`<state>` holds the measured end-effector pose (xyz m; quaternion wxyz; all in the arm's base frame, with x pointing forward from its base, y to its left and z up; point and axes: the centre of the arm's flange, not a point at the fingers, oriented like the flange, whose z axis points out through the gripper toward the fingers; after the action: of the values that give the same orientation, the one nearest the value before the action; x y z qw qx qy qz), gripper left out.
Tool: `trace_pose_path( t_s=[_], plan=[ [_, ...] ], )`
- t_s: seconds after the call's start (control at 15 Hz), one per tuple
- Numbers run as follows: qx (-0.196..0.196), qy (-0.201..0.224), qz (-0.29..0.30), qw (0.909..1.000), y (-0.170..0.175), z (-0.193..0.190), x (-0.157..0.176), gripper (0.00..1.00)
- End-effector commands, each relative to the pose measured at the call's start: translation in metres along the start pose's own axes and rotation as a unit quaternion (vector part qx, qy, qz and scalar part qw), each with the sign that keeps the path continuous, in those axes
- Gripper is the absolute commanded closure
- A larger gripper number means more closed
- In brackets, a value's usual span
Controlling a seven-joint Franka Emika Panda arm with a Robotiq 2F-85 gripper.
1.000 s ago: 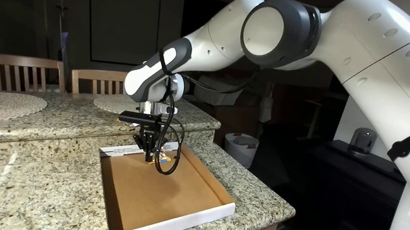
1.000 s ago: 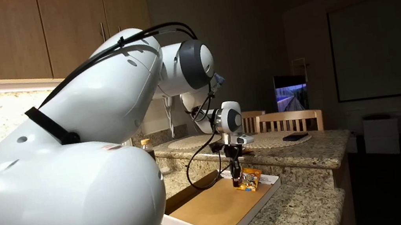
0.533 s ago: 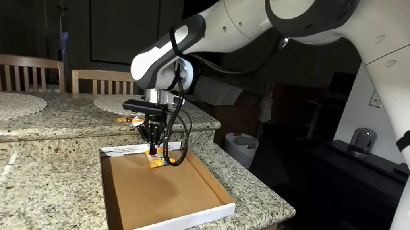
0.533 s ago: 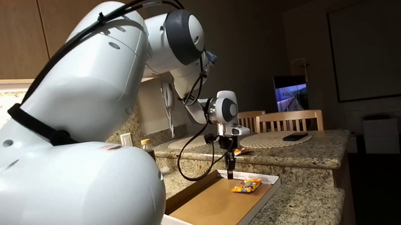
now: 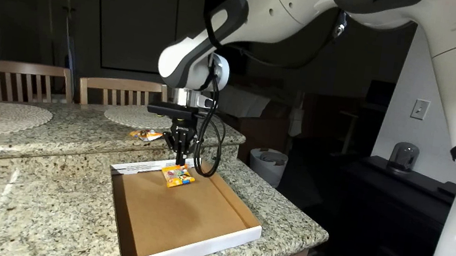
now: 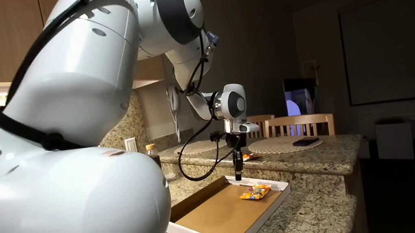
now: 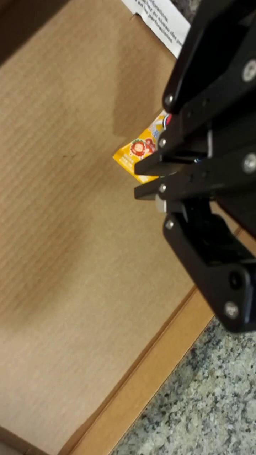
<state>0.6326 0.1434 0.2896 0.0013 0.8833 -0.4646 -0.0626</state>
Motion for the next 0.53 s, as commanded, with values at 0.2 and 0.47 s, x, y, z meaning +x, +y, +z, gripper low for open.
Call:
trace_pose_path(
  t_s=[0.2,0.47],
  plan=[
    [-0.032,-0.024,0.121,0.9919,0.032,0.036,0.052,0.38],
    [-0.045,-0.028,0.154,0.9866,0.029,0.063,0.065,0.13]
  ],
)
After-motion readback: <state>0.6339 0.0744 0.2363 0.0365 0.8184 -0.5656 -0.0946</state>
